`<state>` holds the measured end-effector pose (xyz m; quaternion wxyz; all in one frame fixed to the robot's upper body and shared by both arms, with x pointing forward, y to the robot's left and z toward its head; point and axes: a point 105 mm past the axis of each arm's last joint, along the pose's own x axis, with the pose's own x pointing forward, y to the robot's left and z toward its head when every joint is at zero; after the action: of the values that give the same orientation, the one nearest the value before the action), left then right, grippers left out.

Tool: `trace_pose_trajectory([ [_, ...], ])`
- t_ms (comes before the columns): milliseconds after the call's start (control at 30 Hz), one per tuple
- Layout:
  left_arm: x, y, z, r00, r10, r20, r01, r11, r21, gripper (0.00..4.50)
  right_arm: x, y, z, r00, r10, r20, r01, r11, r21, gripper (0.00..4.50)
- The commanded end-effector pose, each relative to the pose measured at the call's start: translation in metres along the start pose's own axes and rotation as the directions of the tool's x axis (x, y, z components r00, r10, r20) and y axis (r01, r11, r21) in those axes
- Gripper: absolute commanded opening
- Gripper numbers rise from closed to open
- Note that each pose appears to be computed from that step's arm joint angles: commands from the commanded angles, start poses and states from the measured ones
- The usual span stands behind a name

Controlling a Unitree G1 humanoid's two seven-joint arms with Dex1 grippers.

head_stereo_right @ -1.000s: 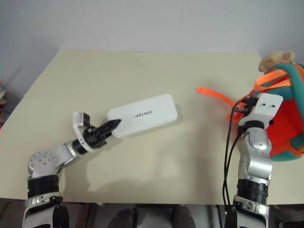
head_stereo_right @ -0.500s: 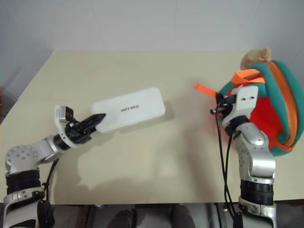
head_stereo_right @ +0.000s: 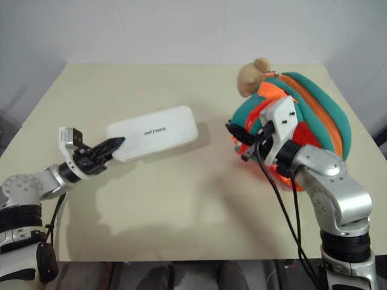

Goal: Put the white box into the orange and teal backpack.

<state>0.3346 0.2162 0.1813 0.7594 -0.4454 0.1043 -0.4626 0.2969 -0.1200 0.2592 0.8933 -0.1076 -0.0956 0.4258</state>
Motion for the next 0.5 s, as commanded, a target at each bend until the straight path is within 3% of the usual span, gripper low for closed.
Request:
trace_pose_trajectory([
  [33,-0.002,-0.013,0.018,0.999,-0.041,0.019,0.039,0.997,0.067,1.33,-0.001,0.034,0.031,0.978,0.201,0.048,-0.2,0.979,-0.04,0.51],
  [300,-0.012,-0.008,0.031,1.0,-0.013,0.026,0.01,0.996,0.092,1.33,-0.014,0.08,0.052,0.855,0.518,0.007,-0.517,0.854,-0.06,0.51],
  [500,-0.021,-0.009,0.041,0.999,0.002,0.034,-0.007,0.992,0.125,1.33,-0.027,0.094,0.056,0.777,0.629,-0.012,-0.627,0.774,-0.086,0.51],
])
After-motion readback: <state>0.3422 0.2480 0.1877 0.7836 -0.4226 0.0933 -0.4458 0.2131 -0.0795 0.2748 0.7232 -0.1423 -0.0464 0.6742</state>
